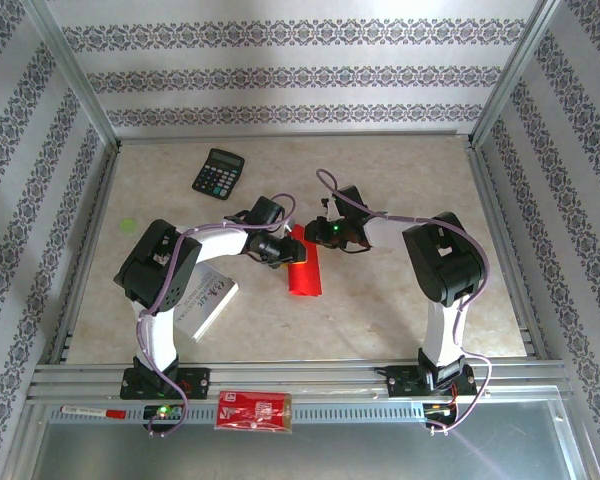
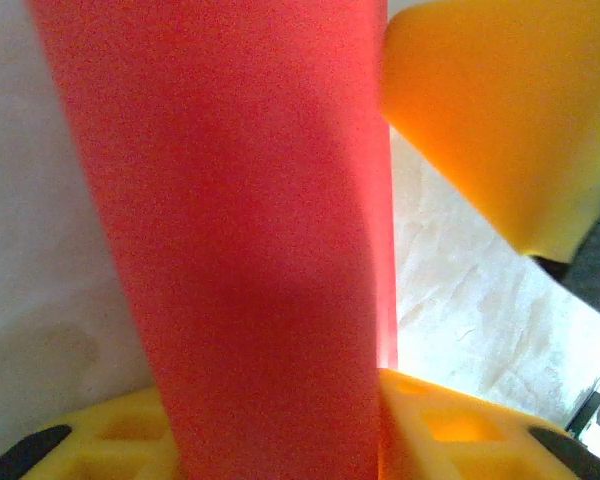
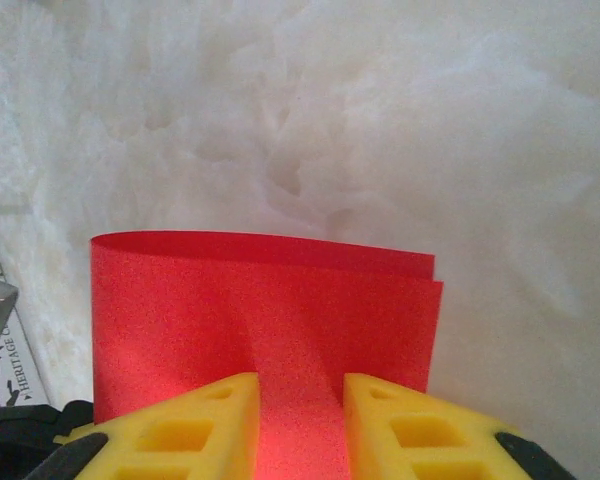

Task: Fold a paper plane with a square sheet of paper (pick it up from the middle)
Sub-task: Hold the square sheet of paper at the center of the table.

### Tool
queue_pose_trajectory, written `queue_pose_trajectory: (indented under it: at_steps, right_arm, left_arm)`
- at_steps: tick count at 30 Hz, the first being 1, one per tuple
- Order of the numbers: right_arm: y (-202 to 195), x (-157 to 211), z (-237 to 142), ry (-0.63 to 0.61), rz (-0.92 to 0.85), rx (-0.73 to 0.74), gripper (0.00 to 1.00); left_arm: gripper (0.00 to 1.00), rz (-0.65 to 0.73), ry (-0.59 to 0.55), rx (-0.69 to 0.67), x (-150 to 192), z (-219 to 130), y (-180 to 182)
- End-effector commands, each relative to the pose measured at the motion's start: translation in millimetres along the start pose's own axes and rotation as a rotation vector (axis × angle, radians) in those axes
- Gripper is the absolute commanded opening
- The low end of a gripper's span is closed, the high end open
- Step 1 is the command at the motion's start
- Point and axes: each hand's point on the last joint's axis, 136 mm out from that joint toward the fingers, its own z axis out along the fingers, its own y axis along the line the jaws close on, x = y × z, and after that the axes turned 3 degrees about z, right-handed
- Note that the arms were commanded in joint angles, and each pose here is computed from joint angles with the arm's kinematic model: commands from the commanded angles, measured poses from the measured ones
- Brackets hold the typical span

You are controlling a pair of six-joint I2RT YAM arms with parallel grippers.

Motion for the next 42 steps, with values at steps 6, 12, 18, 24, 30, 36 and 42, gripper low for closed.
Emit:
queue_pose_trajectory:
  at_steps: [6,12,18,24,30,36,42]
  right_arm:
    - [9.7,-18.3,-36.6,-0.068,-0.009,-0.044,0.33]
    - [-13.6,-12.5,-58.7,-0.092,0.014,0.004,0.35]
    - [-36.8,-1.6,-73.9,-0.1,0.036,0.055,0.35]
    - [-46.1,5.8,-79.5,-0.095,0.051,0.071,0.35]
    - [-46.4,10.5,-82.9,-0.091,0.056,0.07,0.35]
    - [-48.7,13.3,-95.1,-0.106,0.052,0.085,0.34]
    - [-59.0,15.3,-111.3,-0.129,0.063,0.117,0.34]
  left_arm:
    - [0.36,-0.064,0.027,-0.128,14.7,1.8,28.7]
    - [0.36,-0.072,0.047,-0.148,17.8,5.2,32.0]
    - [0.38,-0.078,0.094,-0.225,22.2,6.6,41.1]
    - [0.39,-0.075,0.121,-0.272,25.7,8.5,45.4]
    - [0.39,-0.055,0.164,-0.293,26.1,14.3,42.6]
    - [0.36,0.043,0.235,-0.278,22.6,15.0,26.8]
    - [0.32,0.211,0.347,-0.18,33.4,17.3,-13.1]
